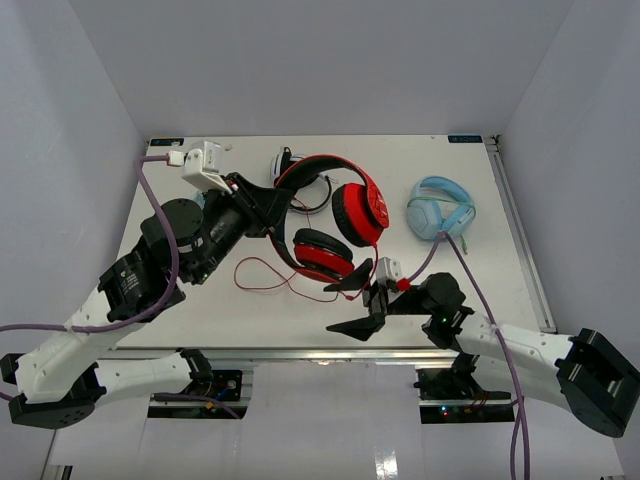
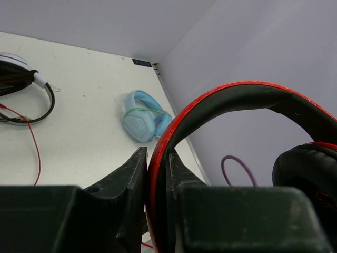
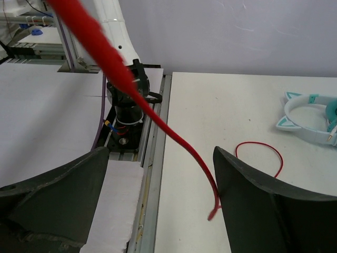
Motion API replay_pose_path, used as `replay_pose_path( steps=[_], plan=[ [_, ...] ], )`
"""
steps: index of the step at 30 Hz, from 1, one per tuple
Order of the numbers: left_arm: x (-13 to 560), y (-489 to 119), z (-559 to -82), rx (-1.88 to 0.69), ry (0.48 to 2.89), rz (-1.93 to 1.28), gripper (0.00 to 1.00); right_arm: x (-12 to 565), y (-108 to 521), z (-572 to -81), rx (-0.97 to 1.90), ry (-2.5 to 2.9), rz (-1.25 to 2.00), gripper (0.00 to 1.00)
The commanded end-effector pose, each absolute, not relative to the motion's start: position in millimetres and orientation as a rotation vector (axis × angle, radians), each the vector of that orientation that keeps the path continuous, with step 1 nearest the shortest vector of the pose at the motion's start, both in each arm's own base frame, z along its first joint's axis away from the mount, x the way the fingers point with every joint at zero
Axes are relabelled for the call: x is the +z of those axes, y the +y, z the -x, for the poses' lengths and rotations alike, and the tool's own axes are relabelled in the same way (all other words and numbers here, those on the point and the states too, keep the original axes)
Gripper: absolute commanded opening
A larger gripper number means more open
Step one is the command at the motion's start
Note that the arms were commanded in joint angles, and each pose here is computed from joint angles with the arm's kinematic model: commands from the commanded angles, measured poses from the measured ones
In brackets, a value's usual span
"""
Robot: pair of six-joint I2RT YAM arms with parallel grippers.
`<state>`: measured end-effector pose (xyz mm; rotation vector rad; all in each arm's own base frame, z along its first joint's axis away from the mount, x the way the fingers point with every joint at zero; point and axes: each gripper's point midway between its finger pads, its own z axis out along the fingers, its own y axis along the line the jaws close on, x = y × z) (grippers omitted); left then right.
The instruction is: Wrap the headphones
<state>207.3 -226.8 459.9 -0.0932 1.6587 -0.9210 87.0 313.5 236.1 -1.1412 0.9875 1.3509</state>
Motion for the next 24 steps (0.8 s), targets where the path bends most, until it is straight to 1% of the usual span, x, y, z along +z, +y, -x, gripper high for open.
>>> replay_pose_path(
  steps=[1, 5, 12, 15, 16, 19, 20, 22, 24],
  plan=[
    [503, -226, -188, -1.155, 1.528, 0.146, 0.0, 272, 317, -89, 1.32, 0.854, 1.075, 0.84],
    [506, -233, -183, -1.214, 1.523, 0.13, 0.0, 271, 324, -90, 1.338, 0.855, 1.079, 0.76],
    [505, -237, -176, -1.273, 1.525, 0.121, 0.0, 260, 340, -87, 1.398, 0.862, 1.098, 0.74],
    [504, -237, -174, -1.287, 1.524, 0.119, 0.0, 254, 347, -90, 1.404, 0.878, 1.097, 0.7],
    [504, -238, -173, -1.292, 1.527, 0.116, 0.0, 252, 348, -90, 1.406, 0.882, 1.094, 0.67],
    [505, -240, -167, -1.328, 1.525, 0.096, 0.0, 250, 349, -92, 1.415, 0.888, 1.083, 0.53],
    [506, -243, -162, -1.355, 1.523, 0.067, 0.0, 247, 351, -93, 1.416, 0.902, 1.082, 0.46],
    [508, -256, -144, -1.424, 1.525, -0.073, 0.0, 242, 353, -96, 1.41, 0.93, 1.084, 0.31],
    [506, -267, -126, -1.481, 1.545, -0.201, 0.0, 239, 355, -102, 1.391, 0.961, 1.075, 0.1]
  ],
)
